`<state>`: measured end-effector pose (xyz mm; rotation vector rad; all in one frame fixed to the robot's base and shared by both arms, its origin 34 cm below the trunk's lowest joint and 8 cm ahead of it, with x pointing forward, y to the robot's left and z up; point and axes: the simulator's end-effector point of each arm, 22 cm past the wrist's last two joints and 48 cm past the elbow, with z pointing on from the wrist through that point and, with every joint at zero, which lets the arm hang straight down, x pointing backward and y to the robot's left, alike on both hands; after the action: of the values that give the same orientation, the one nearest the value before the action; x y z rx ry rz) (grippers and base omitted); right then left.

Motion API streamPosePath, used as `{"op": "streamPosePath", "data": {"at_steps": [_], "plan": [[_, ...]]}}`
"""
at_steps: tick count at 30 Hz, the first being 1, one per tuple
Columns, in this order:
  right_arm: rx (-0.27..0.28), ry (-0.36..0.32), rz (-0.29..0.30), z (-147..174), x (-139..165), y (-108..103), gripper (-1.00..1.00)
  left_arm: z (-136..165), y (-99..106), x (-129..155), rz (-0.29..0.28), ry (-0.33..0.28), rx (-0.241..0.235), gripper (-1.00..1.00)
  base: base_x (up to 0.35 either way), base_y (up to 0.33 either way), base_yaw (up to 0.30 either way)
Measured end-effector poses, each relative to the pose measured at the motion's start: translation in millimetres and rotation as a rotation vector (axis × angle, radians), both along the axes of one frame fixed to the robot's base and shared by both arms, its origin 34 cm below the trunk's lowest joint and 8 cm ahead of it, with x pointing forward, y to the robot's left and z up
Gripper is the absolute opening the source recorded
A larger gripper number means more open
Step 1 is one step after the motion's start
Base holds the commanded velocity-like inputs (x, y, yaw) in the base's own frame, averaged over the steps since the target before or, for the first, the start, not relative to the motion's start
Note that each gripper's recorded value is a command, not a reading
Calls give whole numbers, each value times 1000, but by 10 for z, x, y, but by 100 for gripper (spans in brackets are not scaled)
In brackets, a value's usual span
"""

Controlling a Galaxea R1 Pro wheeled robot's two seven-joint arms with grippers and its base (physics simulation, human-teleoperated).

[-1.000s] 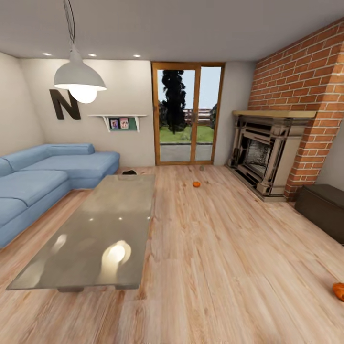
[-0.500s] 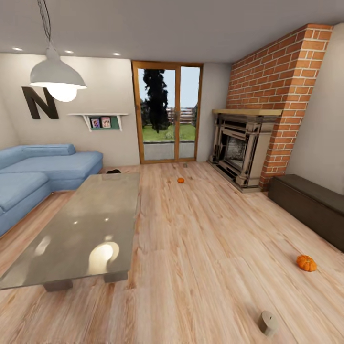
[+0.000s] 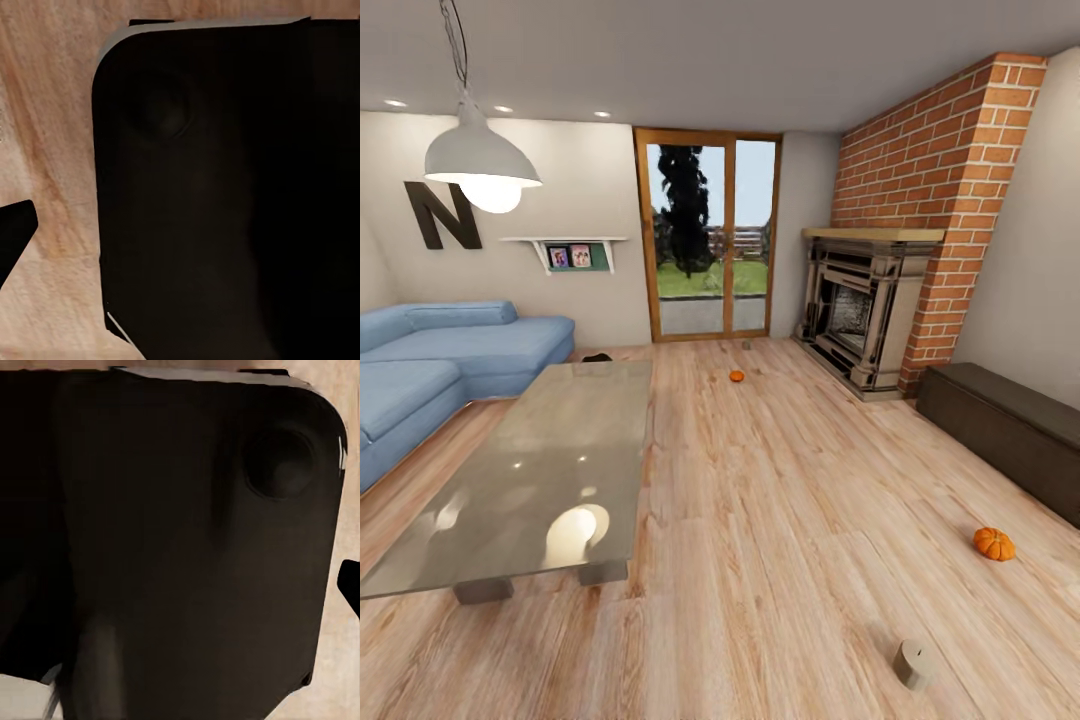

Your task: Place each of the two pumpkins and all three candles from the living room inside a cabinet in the living room (use any cabinet), then make sure every cabinet is closed, and position the cauldron so it is next to a table in the living room.

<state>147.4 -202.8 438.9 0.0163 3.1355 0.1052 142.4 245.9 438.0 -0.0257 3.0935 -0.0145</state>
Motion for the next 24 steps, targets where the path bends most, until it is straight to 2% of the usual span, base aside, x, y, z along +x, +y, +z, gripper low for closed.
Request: {"op": "streamPosePath", "data": {"at_steps": [2,4,6,7,8,9,10,11,14,15,19,24], "plan": [[5,-62,-4,16,375,52,100,-2,7,124,2,-15,1,100,0,0,0],[20,-108,-8,73,829,176,100,6,23,444,3,-47,4,100,0,0,0],[29,-133,-11,174,1302,275,100,58,129,902,6,-80,26,100,0,0,0],[25,-158,-14,273,1665,296,100,135,260,1236,12,-102,54,100,0,0,0],[22,-173,-16,317,1814,296,100,180,300,1382,16,-120,62,100,0,0,0],[12,-211,-23,429,2166,285,100,294,391,1701,28,-158,81,100,0,0,0],[8,-229,-26,476,2311,280,100,348,418,1831,34,-180,87,100,0,0,0],[-1,-267,-34,588,2624,280,100,462,478,2082,46,-224,97,100,0,0,0],[-23,-312,-45,729,2982,257,100,603,526,2370,57,-286,106,100,0,0,0],[-36,-325,-49,766,3071,235,100,662,550,2499,60,-330,110,100,0,0,0],[-52,-340,-45,803,3154,215,100,763,623,2717,87,-453,120,100,0,0,0],[-55,-348,-44,813,3177,216,100,702,637,2624,112,-462,122,100,-61,0,0]]}}
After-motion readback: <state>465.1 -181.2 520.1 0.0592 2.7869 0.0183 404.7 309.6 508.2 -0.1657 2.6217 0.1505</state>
